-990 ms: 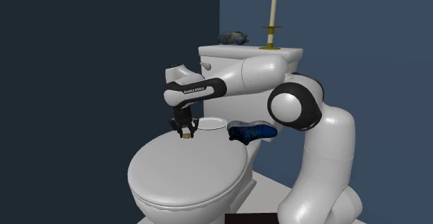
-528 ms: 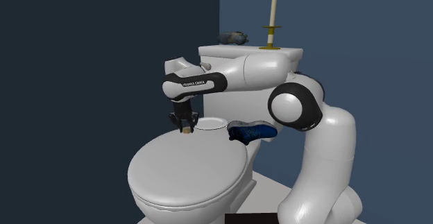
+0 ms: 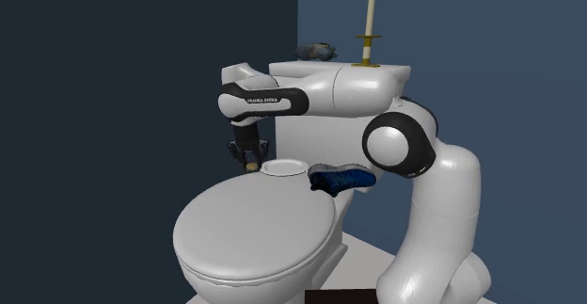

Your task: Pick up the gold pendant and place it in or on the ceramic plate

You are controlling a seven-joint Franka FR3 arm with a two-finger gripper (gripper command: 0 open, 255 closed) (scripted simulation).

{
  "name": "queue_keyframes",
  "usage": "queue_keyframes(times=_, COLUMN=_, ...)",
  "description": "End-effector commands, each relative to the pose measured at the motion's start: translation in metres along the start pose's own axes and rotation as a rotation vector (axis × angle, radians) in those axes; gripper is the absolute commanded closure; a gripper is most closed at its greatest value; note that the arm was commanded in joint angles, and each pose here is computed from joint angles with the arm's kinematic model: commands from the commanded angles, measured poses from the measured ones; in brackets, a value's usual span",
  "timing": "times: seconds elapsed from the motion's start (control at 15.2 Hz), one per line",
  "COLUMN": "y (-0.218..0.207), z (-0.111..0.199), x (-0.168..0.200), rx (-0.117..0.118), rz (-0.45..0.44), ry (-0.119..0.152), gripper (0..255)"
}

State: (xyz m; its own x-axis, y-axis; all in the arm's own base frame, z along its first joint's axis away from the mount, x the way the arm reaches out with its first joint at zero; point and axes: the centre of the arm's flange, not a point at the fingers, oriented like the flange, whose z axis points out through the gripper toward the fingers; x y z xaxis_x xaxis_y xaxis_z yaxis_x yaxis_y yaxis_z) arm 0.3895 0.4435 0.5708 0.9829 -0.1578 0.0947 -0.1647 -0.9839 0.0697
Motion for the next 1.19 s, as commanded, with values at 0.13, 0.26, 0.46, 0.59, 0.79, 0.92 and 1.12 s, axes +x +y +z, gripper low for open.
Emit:
queue_keyframes(times=0.13, y=0.008, z=-0.014, x=0.013, rx=0.0, rz=0.0, ry=0.0, gripper=255)
queue_keyframes(times=0.26, y=0.02, z=-0.011, x=0.036, rx=0.0, rz=0.0, ry=0.0, gripper=255)
queue_keyframes(times=0.46, y=0.038, z=-0.007, x=0.071, rx=0.0, rz=0.0, ry=0.0, gripper=255)
queue_keyframes(times=0.59, y=0.05, z=-0.005, x=0.095, rx=0.0, rz=0.0, ry=0.0, gripper=255)
queue_keyframes(times=0.79, y=0.068, z=-0.001, x=0.13, rx=0.0, rz=0.0, ry=0.0, gripper=255)
queue_keyframes(times=0.92, y=0.08, z=0.002, x=0.153, rx=0.0, rz=0.0, ry=0.0, gripper=255)
queue_keyframes(times=1.12, y=0.081, z=0.013, x=0.157, rx=0.0, rz=0.0, ry=0.0, gripper=255)
